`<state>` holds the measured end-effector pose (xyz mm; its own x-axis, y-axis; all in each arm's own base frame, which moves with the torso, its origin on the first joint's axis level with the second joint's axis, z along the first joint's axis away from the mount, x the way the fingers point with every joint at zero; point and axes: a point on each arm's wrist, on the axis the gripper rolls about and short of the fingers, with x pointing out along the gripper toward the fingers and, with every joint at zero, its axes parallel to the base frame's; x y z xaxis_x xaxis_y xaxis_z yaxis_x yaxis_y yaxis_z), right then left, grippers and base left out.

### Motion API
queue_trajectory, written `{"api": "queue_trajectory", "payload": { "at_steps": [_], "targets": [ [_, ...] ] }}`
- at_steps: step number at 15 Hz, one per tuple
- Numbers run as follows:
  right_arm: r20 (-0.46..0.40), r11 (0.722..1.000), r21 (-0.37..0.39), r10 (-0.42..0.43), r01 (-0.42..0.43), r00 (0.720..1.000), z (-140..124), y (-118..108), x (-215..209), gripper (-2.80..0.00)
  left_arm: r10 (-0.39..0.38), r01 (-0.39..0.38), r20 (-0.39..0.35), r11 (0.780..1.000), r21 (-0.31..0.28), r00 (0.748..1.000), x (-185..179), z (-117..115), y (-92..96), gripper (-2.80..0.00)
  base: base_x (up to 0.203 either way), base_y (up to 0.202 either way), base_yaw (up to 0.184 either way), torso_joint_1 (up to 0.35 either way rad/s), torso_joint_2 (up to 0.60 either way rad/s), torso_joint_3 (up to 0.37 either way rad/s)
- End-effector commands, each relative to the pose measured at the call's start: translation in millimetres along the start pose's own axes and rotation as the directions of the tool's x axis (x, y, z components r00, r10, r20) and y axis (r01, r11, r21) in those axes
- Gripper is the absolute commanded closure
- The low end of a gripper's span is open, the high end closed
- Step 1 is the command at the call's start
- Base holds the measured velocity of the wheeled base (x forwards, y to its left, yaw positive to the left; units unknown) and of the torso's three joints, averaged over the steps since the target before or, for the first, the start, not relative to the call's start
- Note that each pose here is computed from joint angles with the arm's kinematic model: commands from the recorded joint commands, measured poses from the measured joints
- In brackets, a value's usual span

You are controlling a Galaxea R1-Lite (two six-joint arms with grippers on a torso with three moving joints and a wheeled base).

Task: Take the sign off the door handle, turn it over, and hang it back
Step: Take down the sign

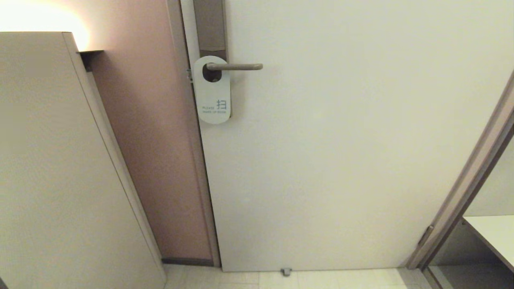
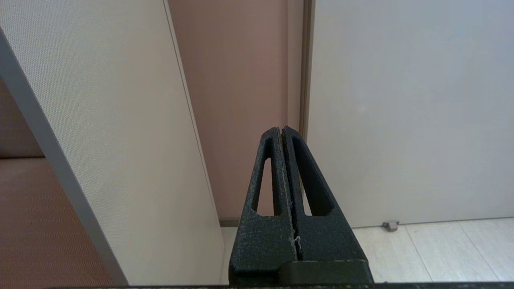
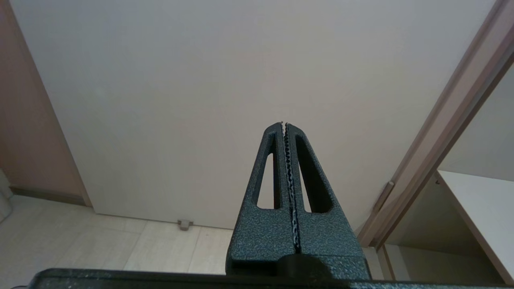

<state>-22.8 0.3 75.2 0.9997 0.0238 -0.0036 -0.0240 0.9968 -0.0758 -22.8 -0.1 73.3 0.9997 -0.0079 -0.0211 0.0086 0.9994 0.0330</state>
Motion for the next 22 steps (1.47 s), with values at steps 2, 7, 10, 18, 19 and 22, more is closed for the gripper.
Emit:
{"api": "queue_trajectory", "payload": {
  "at_steps": [2, 7, 10, 18, 19, 22],
  "targets": [
    [0.001, 1.0, -0.001, 0.001, -0.001, 1.0, 0.0, 0.0, 0.0, 0.0, 0.0, 0.0, 0.001, 1.0, 0.003, 1.0, 0.0, 0.1, 0.0, 0.0, 0.0, 0.0, 0.0, 0.0, 0.0, 0.0],
    [0.001, 1.0, -0.001, 0.001, -0.001, 1.0, 0.0, 0.0, 0.0, 0.0, -0.001, 0.001, 0.001, 1.0, 0.005, 1.0, -0.1, 0.4, 0.0, 0.0, 0.0, 0.0, 0.0, 0.0, 0.0, 0.0],
    [0.001, 1.0, -0.001, 0.001, -0.001, 1.0, 0.0, 0.0, 0.0, 0.0, -0.007, 0.007, 0.0, 1.0, 0.011, 1.0, -0.1, 0.2, -0.2, 0.0, 0.0, 0.0, 0.0, 0.0, 0.0, 0.0],
    [0.001, 1.0, -0.001, 0.001, -0.001, 1.0, 0.0, 0.0, 0.0, 0.0, -0.004, 0.004, 0.001, 1.0, 0.014, 1.0, -0.1, 0.4, -0.1, 0.0, 0.0, 0.0, 0.0, 0.0, 0.0, 0.0],
    [0.001, 1.0, -0.001, 0.001, -0.001, 1.0, 0.0, 0.0, 0.0, 0.0, -0.004, 0.004, 0.001, 1.0, 0.018, 1.0, -0.1, 0.4, -0.1, 0.0, 0.0, 0.0, 0.0, 0.0, 0.0, 0.0],
    [0.001, 1.0, -0.001, 0.001, -0.001, 1.0, 0.0, 0.0, 0.0, 0.0, -0.005, 0.005, 0.002, 1.0, 0.016, 1.0, -0.1, 0.4, -0.1, 0.0, 0.0, 0.0, 0.0, 0.0, 0.0, 0.0]
  ]
}}
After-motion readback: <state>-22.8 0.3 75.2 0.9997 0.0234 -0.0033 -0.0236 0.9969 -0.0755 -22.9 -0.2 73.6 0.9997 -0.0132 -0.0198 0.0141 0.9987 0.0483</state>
